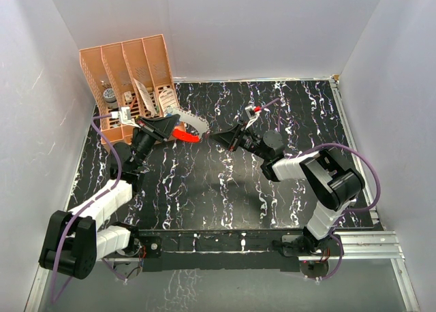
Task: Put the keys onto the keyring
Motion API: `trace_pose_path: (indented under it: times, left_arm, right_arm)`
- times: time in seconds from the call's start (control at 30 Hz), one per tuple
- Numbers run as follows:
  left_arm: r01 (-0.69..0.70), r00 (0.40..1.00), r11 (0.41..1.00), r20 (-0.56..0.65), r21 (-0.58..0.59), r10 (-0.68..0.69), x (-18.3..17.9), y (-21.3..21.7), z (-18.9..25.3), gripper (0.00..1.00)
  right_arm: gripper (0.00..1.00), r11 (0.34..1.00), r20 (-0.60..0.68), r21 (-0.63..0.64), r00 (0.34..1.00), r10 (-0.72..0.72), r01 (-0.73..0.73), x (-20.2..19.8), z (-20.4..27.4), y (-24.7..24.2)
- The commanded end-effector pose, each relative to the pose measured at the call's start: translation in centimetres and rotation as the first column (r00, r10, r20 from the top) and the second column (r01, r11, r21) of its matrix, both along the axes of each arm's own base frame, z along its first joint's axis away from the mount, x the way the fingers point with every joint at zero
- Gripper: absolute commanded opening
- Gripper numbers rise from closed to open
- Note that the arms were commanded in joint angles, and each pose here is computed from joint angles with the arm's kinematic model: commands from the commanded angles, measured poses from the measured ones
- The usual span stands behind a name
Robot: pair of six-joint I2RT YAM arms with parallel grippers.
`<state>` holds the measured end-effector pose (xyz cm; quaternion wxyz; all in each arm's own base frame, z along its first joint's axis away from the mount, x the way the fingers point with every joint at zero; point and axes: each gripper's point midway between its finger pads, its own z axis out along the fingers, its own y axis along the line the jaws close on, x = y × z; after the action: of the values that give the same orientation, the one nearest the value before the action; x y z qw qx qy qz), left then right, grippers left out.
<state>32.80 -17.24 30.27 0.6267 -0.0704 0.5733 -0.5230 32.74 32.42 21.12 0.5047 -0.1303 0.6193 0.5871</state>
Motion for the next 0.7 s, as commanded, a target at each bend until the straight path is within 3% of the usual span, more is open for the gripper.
trace_pose_path:
  times: [0.0, 0.67]
  left_arm:
    - [-0.012, 0.996, 0.999, 0.084, -0.04, 0.015, -0.57, 0.53, 2.4, 0.0]
    - [-0.017, 0.997, 0.999, 0.077, -0.038, 0.02, -0.49, 0.59, 2.15, 0.0]
  right_arm:
    - [0.11, 1.0, 0.033, 0.024, 0.999, 0.002, -0.003, 0.07, 0.77, -0.17]
    - [0.13, 1.0, 0.039, 0.03, 0.999, -0.008, 0.007, -0.01, 1.15, -0.82]
